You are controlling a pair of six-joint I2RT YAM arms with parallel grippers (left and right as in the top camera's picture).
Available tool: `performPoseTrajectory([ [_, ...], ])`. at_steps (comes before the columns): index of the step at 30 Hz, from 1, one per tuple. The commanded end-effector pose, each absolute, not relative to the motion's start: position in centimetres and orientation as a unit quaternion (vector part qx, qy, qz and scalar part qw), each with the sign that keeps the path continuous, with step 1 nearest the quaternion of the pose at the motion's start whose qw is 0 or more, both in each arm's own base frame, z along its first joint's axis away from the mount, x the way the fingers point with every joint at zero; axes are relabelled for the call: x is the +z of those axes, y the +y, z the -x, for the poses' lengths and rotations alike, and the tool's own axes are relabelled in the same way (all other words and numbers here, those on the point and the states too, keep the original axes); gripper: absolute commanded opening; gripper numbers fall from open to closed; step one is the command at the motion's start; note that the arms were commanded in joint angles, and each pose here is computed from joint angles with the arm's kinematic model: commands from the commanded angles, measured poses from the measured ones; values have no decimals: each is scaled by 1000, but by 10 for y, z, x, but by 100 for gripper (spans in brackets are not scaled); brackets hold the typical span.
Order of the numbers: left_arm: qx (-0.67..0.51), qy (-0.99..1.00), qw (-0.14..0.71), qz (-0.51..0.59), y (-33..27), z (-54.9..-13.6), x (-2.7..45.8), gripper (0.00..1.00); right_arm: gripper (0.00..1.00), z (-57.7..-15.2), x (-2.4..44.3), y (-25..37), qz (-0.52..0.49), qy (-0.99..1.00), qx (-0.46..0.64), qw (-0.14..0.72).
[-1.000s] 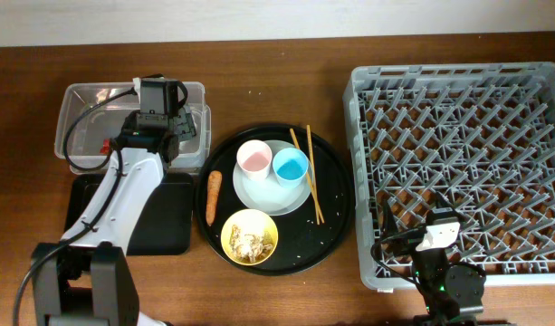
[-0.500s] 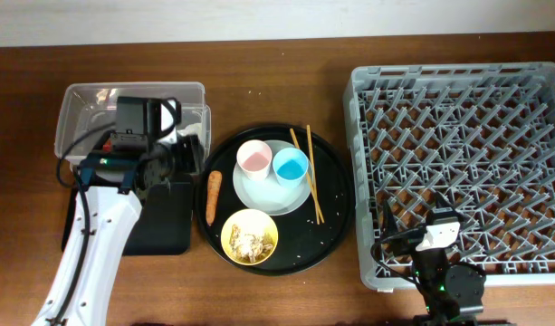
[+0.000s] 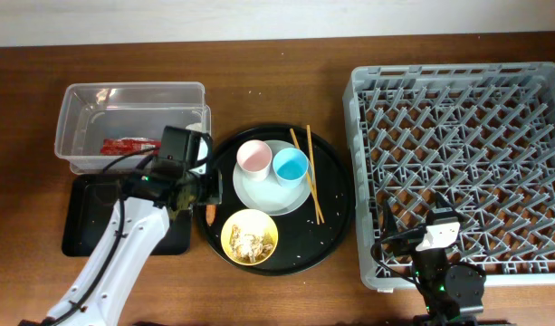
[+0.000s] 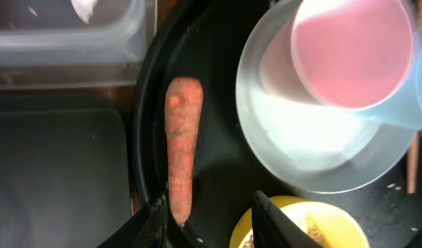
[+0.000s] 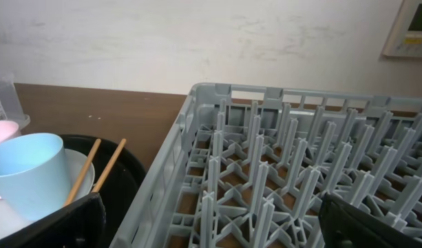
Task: Sort waste into correct bins and load items into the dishwasher rack
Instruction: 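Grasp the rim of the yellow bowl with the left gripper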
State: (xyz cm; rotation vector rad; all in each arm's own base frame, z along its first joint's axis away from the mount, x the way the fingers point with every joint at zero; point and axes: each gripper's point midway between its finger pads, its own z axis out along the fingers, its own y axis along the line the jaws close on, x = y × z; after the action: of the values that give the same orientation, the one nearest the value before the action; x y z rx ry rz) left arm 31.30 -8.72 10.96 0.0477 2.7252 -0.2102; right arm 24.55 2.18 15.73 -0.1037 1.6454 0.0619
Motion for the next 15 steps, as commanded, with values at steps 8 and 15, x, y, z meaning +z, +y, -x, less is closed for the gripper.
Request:
performPoseTrajectory([
  [8,-150,973,163,-72,-131,-283,83,38,98,-246,155,20,40,734,27,677],
  [15,-155,959,161,-174,-207,-243,84,38,98,-246,155,20,40,734,27,677],
])
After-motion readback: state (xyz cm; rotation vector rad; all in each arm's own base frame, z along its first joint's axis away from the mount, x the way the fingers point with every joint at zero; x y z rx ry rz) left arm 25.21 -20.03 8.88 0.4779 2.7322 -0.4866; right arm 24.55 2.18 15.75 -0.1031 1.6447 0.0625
